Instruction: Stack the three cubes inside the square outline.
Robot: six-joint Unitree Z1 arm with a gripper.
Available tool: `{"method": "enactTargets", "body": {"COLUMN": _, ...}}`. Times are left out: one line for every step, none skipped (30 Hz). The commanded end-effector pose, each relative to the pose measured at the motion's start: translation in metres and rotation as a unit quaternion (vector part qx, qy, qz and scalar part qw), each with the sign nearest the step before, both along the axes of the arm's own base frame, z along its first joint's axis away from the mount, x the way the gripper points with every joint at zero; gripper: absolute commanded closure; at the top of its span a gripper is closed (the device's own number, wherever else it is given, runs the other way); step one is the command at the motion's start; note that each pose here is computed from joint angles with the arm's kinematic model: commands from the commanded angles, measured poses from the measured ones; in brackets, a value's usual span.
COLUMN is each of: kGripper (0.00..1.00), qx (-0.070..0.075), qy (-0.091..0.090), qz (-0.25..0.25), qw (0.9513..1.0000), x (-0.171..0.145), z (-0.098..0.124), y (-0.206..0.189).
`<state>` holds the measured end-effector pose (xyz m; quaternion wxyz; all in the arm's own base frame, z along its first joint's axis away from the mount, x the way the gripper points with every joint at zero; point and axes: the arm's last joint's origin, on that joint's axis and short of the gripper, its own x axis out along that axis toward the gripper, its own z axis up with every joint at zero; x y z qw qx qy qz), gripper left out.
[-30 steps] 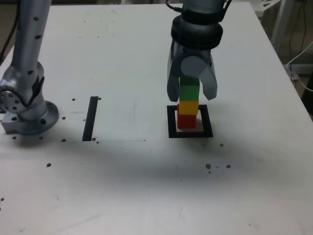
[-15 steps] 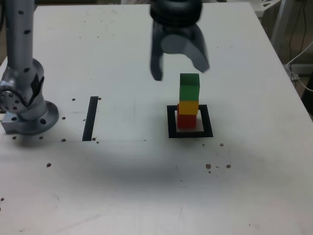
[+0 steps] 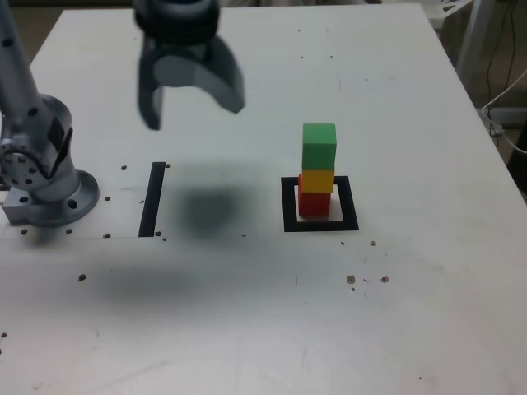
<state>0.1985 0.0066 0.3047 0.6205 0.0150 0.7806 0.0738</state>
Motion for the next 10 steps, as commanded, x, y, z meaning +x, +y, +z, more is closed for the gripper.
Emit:
{"method": "enactTargets", "body": {"kGripper": 0.00, "qx": -0.004, "qy": 0.003, "qz": 0.003, "qw": 1.0000, "x": -0.009, "z": -0.006, "y": 0.000}}
{"method": "enactTargets", "body": {"kGripper": 0.00, "qx": -0.006, "qy": 0.006, "qz": 0.004, "qw": 1.0000, "x": -0.014, "z": -0.010, "y": 0.000}}
{"method": "enactTargets", "body": {"kGripper": 0.00, "qx": -0.008, "qy": 0.008, "qz": 0.004, "qw": 0.9999, "x": -0.017, "z": -0.014, "y": -0.001}}
{"method": "enactTargets", "body": {"kGripper": 0.00, "qx": -0.011, "qy": 0.010, "qz": 0.005, "qw": 0.9999, "x": -0.020, "z": -0.019, "y": -0.001}}
{"method": "enactTargets", "body": {"kGripper": 0.00, "qx": -0.013, "qy": 0.011, "qz": 0.006, "qw": 0.9998, "x": -0.023, "z": -0.023, "y": -0.001}}
{"method": "enactTargets", "body": {"kGripper": 0.00, "qx": -0.015, "qy": 0.012, "qz": 0.006, "qw": 0.9998, "x": -0.025, "z": -0.028, "y": -0.001}}
{"method": "enactTargets", "body": {"kGripper": 0.00, "qx": -0.018, "qy": 0.012, "qz": 0.007, "qw": 0.9997, "x": -0.028, "z": -0.032, "y": -0.002}}
{"method": "enactTargets", "body": {"kGripper": 0.00, "qx": -0.021, "qy": 0.013, "qz": 0.008, "qw": 0.9997, "x": -0.030, "z": -0.037, "y": -0.002}}
{"method": "enactTargets", "body": {"kGripper": 0.00, "qx": -0.023, "qy": 0.013, "qz": 0.008, "qw": 0.9996, "x": -0.032, "z": -0.041, "y": -0.002}}
{"method": "enactTargets", "body": {"kGripper": 0.00, "qx": -0.026, "qy": 0.013, "qz": 0.009, "qw": 0.9995, "x": -0.034, "z": -0.045, "y": -0.002}}
